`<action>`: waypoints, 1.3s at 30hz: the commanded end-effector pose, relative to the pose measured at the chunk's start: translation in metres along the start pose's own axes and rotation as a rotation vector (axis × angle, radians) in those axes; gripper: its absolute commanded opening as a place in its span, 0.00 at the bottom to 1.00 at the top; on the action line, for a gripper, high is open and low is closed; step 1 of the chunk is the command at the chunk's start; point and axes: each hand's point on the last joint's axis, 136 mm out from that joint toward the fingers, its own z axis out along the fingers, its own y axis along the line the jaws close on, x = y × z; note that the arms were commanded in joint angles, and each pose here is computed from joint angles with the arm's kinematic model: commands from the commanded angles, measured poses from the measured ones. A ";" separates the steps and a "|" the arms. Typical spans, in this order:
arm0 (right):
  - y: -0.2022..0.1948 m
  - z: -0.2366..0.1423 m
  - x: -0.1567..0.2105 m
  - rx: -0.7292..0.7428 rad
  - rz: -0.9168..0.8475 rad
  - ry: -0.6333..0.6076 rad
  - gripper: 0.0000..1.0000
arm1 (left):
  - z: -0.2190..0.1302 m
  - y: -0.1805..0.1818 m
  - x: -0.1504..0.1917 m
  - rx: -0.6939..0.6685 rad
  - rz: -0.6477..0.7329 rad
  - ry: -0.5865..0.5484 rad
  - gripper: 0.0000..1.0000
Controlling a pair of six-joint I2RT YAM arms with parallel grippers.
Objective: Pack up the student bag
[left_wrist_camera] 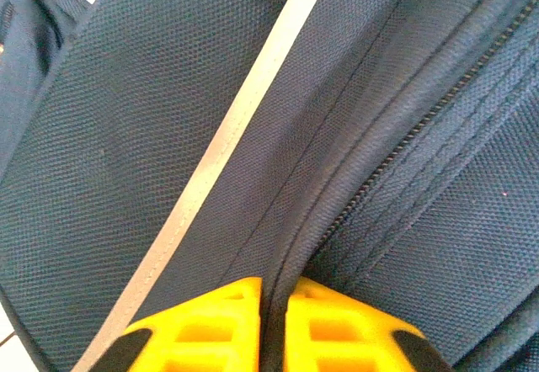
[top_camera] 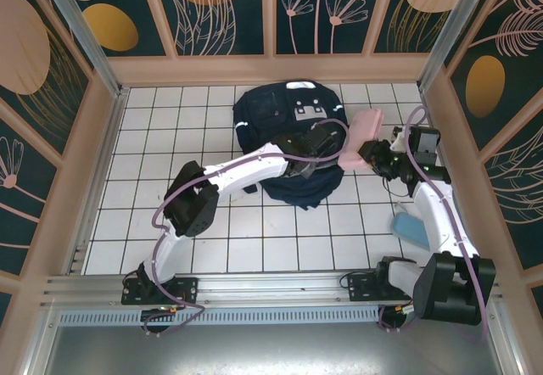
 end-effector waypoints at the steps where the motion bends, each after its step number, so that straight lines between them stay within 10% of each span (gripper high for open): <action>1: 0.010 -0.010 -0.001 -0.026 -0.026 -0.021 0.26 | -0.018 0.036 -0.027 -0.118 -0.079 -0.087 0.08; 16: 0.015 -0.017 0.034 -0.020 -0.090 0.066 0.26 | -0.104 0.089 -0.078 -0.213 -0.273 -0.343 0.00; 27: 0.072 0.037 0.105 -0.262 -0.084 0.320 0.26 | -0.135 0.089 -0.095 -0.123 -0.329 -0.456 0.00; 39: 0.109 0.109 0.099 -0.286 -0.092 0.380 0.26 | -0.173 0.092 -0.096 -0.002 -0.414 -0.551 0.00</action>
